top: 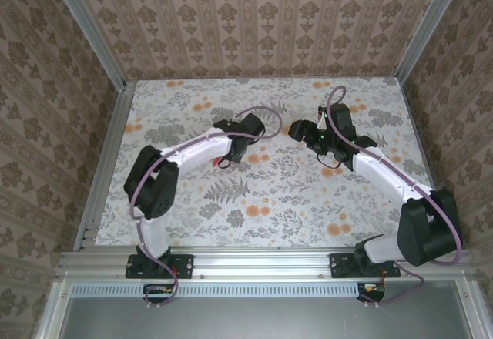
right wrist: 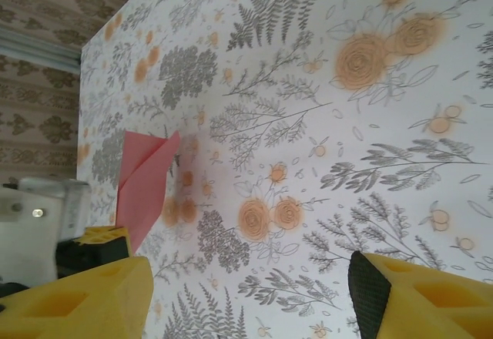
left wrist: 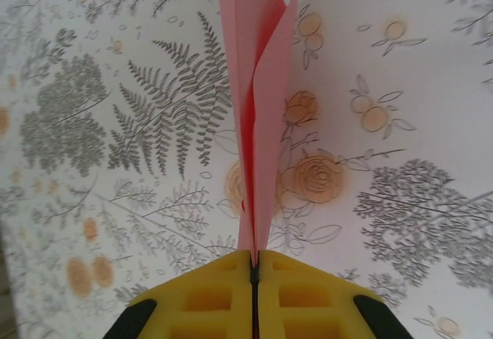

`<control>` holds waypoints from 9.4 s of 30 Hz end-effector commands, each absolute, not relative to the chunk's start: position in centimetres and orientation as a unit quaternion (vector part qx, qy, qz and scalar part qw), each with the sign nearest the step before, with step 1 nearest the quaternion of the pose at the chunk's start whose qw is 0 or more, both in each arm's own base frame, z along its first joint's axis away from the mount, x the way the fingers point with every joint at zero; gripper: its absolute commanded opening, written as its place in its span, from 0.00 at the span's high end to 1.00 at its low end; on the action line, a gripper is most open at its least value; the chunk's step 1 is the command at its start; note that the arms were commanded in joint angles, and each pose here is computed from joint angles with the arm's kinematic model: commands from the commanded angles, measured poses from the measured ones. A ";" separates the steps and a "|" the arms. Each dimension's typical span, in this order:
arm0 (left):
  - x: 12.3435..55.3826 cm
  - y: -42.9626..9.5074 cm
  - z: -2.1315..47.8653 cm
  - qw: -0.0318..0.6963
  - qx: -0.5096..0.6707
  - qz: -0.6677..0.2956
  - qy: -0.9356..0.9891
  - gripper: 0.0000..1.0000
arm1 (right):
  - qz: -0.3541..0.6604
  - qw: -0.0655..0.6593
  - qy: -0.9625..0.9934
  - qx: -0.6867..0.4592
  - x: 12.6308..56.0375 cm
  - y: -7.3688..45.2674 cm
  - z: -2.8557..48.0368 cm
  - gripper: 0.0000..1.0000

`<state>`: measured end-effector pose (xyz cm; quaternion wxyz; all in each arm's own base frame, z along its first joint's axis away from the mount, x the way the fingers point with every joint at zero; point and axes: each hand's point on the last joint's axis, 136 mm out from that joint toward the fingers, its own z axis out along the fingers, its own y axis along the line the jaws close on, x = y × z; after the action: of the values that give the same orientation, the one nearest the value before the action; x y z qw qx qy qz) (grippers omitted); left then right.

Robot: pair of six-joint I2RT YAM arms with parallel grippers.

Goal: Fold a paper plane with a square sheet of paper (pick it up from the middle)
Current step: Turn over the paper at the center of the table, then move the paper to the center of the table, then fold the wing for the fifth time at the center of the table.

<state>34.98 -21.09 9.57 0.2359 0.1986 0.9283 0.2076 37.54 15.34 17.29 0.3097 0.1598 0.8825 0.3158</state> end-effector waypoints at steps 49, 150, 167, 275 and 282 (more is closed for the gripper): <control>32.4 -9.4 8.6 0.185 -0.218 -0.278 0.917 0.09 | 0.201 0.207 0.955 -0.074 35.6 38.5 9.5 0.57; 29.9 -28.3 4.3 0.037 -0.075 -0.341 0.936 0.97 | 0.293 0.228 0.926 -0.069 35.0 26.0 5.8 0.59; 28.8 -29.4 5.6 0.040 -0.066 -0.265 0.961 0.97 | 0.198 0.424 0.842 -0.267 29.7 26.5 7.6 0.52; 30.9 -25.0 8.7 0.069 -0.129 -0.323 0.935 0.51 | 0.258 0.442 0.798 -0.317 30.7 31.4 3.7 0.87; 31.4 -23.5 9.3 0.108 -0.136 -0.336 0.926 0.38 | 0.343 0.409 0.810 -0.241 30.8 31.9 4.1 0.91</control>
<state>30.95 -23.78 8.32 0.0794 -0.1445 0.9304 -0.3273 31.33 31.31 4.05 0.4320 -0.2817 0.8081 0.2846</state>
